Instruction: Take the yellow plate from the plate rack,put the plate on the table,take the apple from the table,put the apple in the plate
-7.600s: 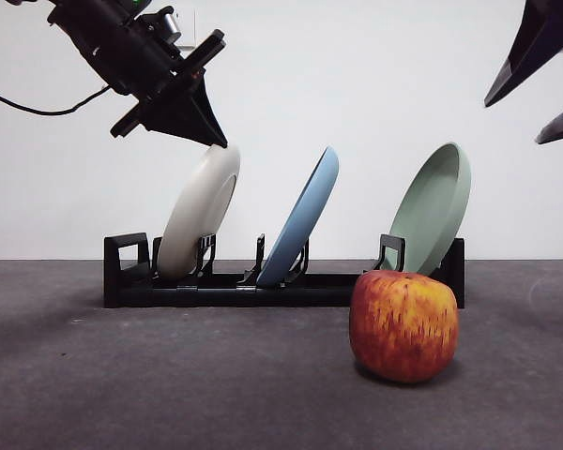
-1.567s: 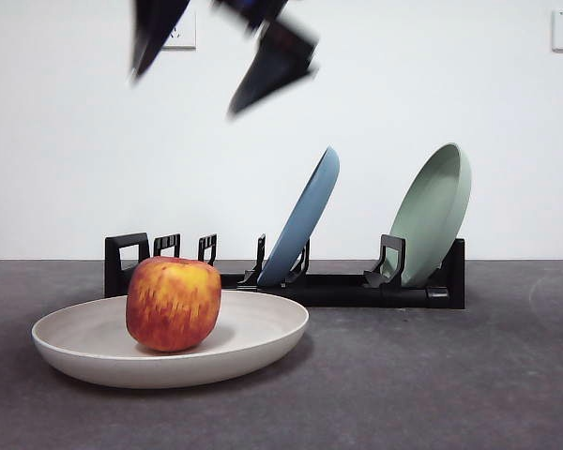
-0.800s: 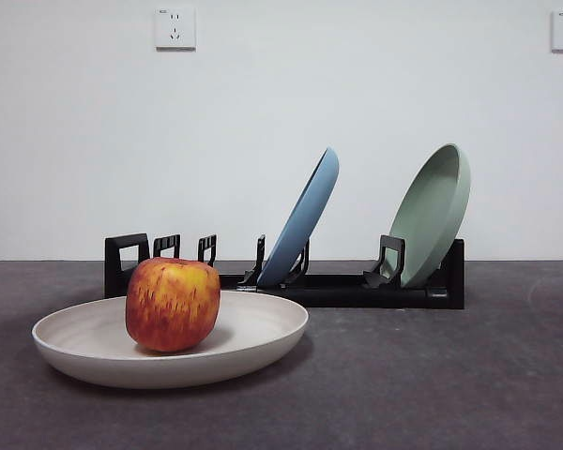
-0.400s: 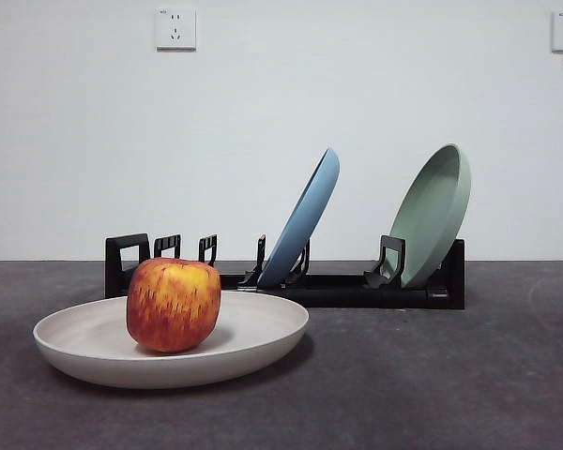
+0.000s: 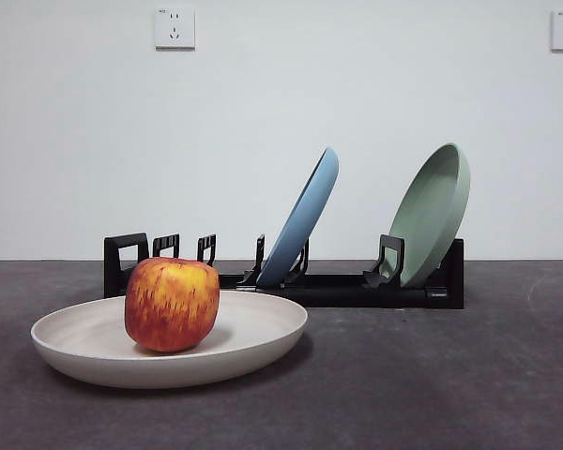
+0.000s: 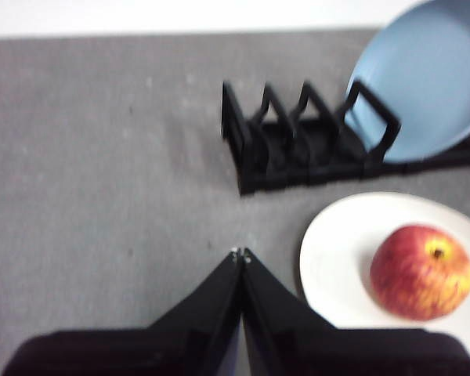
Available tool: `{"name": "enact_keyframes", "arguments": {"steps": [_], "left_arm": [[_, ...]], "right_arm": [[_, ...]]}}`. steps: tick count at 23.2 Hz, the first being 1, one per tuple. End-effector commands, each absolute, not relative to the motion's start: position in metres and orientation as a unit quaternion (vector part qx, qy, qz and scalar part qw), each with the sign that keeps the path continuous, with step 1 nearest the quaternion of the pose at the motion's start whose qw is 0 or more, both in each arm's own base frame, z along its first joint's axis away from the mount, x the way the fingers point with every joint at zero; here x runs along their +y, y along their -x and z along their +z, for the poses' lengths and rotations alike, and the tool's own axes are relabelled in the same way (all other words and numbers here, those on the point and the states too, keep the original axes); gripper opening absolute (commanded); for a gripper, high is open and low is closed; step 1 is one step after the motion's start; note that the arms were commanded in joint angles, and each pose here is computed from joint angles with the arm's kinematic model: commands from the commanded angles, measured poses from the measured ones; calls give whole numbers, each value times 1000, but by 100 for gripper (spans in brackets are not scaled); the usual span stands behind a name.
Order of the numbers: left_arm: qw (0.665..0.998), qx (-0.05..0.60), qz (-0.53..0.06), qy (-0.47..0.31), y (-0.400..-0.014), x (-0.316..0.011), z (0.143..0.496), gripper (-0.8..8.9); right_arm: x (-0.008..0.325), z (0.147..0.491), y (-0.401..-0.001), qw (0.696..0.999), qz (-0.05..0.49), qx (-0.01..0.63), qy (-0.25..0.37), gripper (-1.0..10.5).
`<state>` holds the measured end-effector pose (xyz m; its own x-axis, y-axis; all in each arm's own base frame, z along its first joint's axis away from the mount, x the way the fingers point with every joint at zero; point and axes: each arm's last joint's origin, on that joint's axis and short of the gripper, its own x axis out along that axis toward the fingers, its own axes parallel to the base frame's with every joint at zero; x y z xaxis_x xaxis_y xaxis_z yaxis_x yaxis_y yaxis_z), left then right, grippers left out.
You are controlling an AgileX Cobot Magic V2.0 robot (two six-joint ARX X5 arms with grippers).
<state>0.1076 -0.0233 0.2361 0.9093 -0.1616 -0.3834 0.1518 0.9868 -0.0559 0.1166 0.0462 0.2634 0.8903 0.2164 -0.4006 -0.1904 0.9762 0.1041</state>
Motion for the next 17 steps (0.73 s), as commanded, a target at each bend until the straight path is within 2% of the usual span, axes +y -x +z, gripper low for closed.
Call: {"name": "enact_keyframes", "arguments": {"steps": [1,9,11,17], "left_arm": [[975,207,-76,14,-107,-23,234,-3],[975,210,-75,12,-106,-22,233,-3],[980,194,-43,-3,-99,-18,236,-3],[990,133,50,22,-82,2,244,-3]], "right_arm": [[46,262,-117,972,103,209,-35,-16],[46,262,-117,972,103,209,-35,-16],[46,262,-117,972,103,209,-35,-16],[46,262,-117,972,103,209,-35,-16]]}}
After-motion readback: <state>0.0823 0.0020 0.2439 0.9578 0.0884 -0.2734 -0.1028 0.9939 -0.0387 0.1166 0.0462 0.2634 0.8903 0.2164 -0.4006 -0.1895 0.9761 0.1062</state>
